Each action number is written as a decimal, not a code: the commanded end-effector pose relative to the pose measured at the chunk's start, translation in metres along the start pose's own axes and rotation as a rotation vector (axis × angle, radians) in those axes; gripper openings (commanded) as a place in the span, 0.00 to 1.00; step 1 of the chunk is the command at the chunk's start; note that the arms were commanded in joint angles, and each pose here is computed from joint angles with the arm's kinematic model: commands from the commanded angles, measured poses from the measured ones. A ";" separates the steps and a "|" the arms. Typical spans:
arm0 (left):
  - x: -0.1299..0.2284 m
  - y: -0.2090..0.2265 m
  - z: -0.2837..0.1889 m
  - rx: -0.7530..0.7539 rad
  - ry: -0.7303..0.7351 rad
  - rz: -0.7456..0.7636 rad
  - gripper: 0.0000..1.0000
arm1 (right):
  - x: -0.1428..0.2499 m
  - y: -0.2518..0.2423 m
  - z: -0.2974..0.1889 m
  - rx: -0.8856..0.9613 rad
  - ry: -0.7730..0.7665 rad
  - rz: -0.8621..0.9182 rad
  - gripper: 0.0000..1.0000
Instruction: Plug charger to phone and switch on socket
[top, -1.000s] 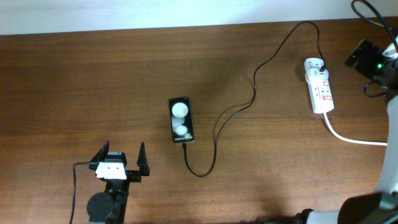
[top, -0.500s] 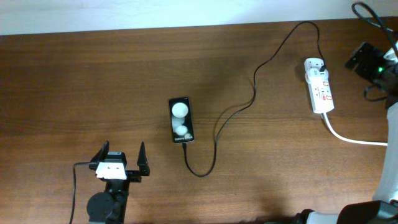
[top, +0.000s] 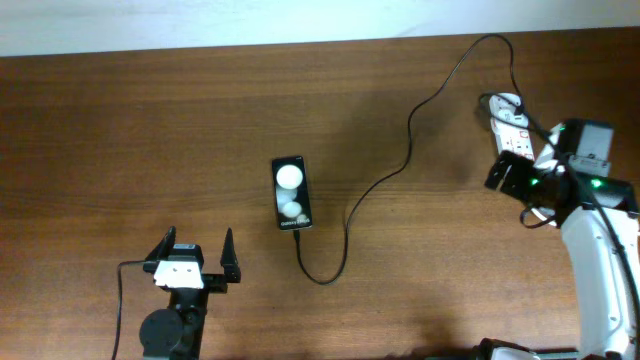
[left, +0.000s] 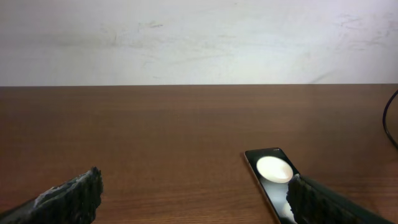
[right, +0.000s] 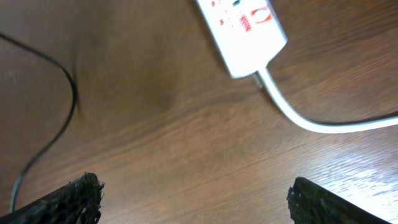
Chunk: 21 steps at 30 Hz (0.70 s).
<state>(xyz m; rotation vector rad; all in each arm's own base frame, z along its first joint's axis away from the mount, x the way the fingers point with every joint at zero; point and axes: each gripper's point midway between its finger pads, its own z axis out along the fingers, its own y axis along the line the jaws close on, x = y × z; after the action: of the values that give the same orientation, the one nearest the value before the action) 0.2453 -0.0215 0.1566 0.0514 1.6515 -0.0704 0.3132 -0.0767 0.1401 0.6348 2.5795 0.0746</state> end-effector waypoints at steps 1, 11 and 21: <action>0.000 -0.001 0.000 0.008 -0.001 0.018 0.99 | 0.006 0.005 -0.001 -0.005 -0.002 -0.032 0.99; 0.000 -0.001 0.000 0.008 -0.001 0.019 0.99 | 0.000 0.008 -0.019 -0.019 -0.064 -0.037 0.99; 0.000 -0.001 0.000 0.008 -0.001 0.019 0.99 | 0.063 0.018 0.032 -0.093 -0.137 -0.203 0.99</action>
<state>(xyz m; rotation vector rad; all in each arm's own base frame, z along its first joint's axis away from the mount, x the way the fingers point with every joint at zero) 0.2453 -0.0216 0.1566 0.0517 1.6515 -0.0707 0.2980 -0.0456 0.1094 0.3948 2.5030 0.0514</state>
